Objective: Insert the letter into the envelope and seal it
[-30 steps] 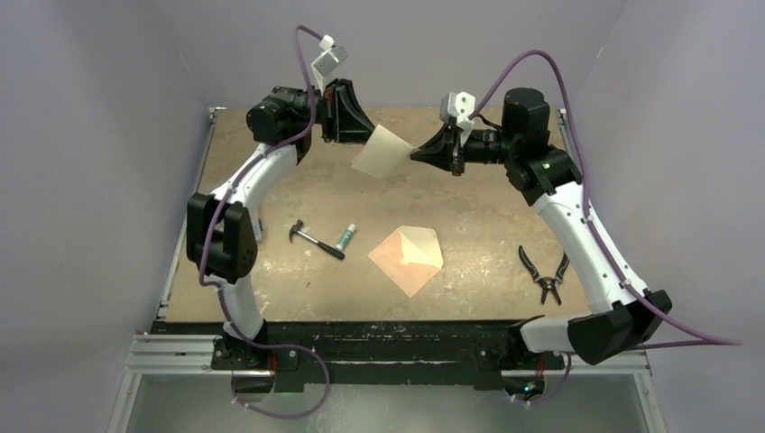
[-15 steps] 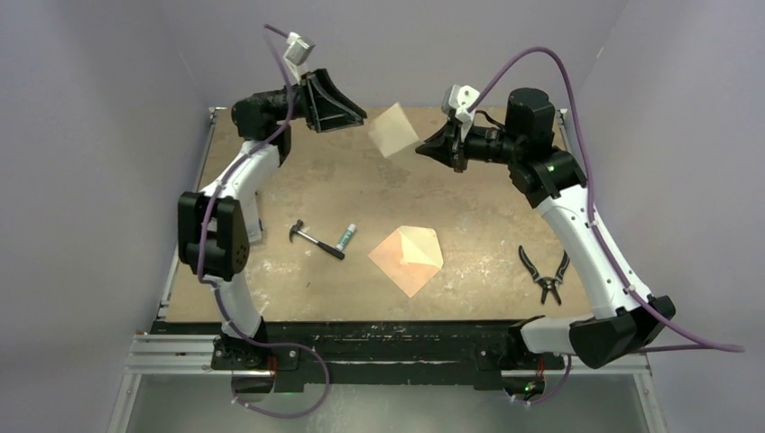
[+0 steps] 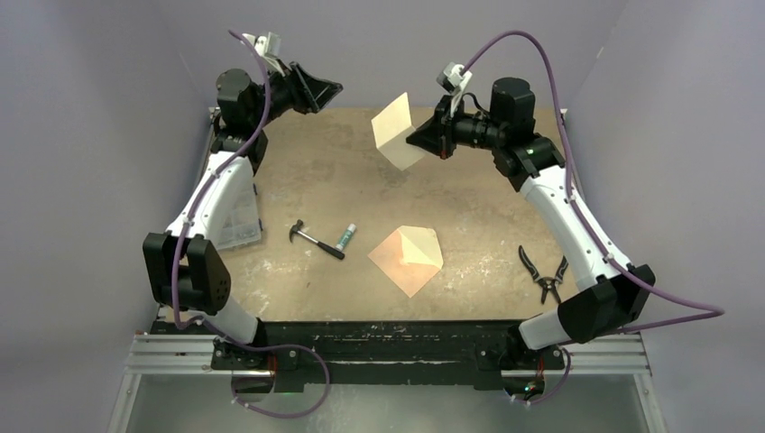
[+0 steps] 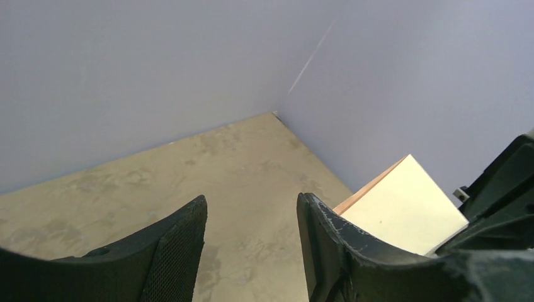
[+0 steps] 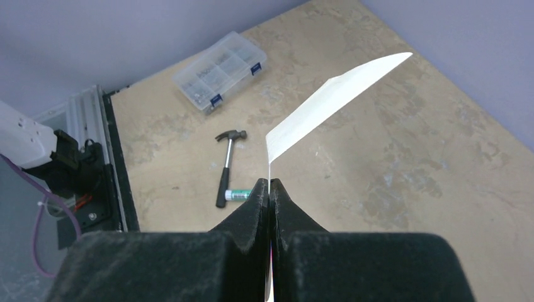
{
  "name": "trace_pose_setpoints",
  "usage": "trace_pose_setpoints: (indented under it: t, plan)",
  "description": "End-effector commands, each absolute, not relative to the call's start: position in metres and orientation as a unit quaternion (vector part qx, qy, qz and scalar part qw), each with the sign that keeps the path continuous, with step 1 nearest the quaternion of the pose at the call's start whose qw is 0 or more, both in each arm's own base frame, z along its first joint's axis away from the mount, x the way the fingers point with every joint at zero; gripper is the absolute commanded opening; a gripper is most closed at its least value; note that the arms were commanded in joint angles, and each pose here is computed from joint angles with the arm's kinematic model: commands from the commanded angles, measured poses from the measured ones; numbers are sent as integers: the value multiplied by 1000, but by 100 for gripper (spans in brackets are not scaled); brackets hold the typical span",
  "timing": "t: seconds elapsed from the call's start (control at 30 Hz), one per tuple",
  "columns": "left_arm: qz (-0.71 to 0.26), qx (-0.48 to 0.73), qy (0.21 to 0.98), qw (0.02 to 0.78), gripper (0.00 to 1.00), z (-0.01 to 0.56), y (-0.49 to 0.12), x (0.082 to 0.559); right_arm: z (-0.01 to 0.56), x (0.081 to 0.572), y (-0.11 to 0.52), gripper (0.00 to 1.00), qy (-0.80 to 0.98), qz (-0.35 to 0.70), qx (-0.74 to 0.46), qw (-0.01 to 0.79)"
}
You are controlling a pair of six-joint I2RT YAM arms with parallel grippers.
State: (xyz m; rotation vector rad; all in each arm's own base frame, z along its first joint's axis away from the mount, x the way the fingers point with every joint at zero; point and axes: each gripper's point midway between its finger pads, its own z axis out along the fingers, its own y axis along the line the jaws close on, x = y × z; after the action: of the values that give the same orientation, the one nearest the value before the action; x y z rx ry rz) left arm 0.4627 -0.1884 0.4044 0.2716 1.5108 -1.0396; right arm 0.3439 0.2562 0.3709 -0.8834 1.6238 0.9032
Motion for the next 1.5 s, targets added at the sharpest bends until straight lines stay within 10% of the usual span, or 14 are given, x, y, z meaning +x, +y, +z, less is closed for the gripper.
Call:
trace_pose_setpoints:
  t: [0.0, 0.83, 1.47]
  plan:
    - [-396, 144, 618, 664, 54, 433, -181, 445, 400, 346, 262, 0, 658, 416, -318, 540]
    - [-453, 486, 502, 554, 57, 383, -279, 323, 404, 314, 287, 0, 588, 527, -381, 481]
    - [-481, 495, 516, 508, 3, 369, -279, 311, 403, 322, 292, 0, 596, 516, -394, 473]
